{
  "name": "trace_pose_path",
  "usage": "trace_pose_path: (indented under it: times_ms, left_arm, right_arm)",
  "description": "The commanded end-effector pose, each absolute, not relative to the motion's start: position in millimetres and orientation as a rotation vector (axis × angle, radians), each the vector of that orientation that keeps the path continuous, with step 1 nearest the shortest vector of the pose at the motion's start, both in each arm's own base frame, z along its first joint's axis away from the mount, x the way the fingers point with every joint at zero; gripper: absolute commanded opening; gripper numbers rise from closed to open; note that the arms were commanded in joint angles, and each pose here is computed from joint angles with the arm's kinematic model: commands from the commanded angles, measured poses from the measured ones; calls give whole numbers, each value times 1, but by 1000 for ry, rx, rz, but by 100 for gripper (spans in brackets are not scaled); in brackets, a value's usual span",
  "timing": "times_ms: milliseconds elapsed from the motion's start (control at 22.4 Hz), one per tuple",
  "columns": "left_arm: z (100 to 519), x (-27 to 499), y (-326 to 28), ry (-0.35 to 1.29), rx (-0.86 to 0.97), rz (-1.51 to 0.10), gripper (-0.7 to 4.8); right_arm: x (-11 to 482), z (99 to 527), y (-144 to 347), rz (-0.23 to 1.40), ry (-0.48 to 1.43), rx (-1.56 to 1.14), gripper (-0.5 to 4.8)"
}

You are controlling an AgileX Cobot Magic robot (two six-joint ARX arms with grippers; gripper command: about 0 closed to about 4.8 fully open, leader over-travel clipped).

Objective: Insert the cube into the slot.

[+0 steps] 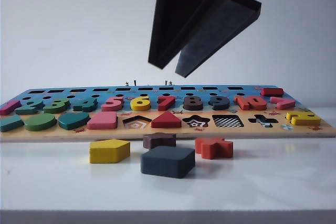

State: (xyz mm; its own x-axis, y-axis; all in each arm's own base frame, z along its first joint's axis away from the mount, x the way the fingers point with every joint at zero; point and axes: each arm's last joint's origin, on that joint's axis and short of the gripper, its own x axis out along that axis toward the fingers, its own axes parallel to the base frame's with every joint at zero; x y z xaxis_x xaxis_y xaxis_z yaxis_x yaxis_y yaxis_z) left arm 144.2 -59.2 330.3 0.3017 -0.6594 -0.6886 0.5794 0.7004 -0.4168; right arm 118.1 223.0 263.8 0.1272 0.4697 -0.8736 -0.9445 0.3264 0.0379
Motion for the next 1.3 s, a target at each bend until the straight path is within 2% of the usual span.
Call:
trace_pose_path:
  times_ms: [45,447,1297]
  left_arm:
    - [333,145,-60,938,-93,-836,17]
    - [333,144,-60,938,-93,-836,17]
    - [333,145,-60,938,-93,-836,17]
  right_arm:
    - [121,261,229,1098,956,-586,324]
    - [124,236,242,1089,1032,-627,324]
    - [130,216,251,1068,1053,-681,323]
